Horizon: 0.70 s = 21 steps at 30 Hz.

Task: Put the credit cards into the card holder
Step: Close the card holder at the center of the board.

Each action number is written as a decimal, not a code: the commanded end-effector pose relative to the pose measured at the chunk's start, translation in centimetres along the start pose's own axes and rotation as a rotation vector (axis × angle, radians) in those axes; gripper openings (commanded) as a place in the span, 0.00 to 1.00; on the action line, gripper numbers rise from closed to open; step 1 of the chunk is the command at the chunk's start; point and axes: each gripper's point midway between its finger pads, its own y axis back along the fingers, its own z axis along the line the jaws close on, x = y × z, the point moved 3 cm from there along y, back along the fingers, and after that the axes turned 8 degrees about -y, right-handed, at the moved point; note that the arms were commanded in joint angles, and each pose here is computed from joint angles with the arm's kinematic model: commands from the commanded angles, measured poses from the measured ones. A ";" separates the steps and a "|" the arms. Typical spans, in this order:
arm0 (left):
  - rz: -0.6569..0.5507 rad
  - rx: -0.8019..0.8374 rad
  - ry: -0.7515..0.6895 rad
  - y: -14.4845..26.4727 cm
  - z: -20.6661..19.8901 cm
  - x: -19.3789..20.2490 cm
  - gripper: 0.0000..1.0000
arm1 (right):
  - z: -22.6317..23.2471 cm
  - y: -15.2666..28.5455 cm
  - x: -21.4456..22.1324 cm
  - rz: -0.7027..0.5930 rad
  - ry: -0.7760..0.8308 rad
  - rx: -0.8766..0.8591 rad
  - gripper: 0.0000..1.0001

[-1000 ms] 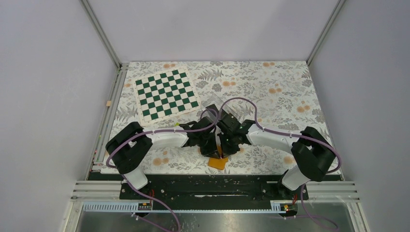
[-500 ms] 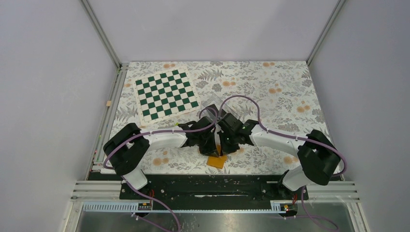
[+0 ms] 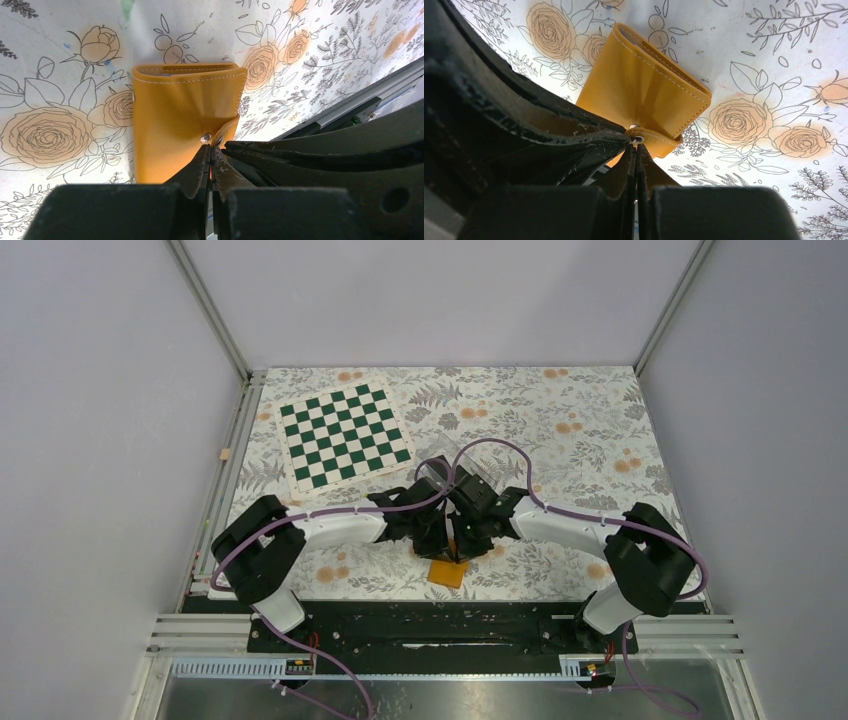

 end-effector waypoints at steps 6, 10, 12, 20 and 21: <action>-0.064 0.025 -0.041 1.5 -1.4 -1.6 0.00 | 1.0 0.6 -1.6 -0.070 0.029 -0.009 0.00; -0.047 0.005 -0.034 1.0 -0.9 -1.2 0.00 | 0.9 0.3 -1.5 -0.061 0.026 0.001 0.00; -0.041 -0.011 -0.027 0.7 -0.4 -1.1 0.00 | 0.9 0.1 -1.6 -0.058 0.027 0.004 0.00; -0.009 -0.041 -0.018 -0.3 0.6 -0.4 0.00 | 1.1 -1.0 -1.6 -0.025 0.028 0.010 0.00; -0.007 -0.044 -0.018 -0.4 0.7 -0.3 0.00 | 1.2 -1.0 -1.7 -0.024 0.028 0.008 0.00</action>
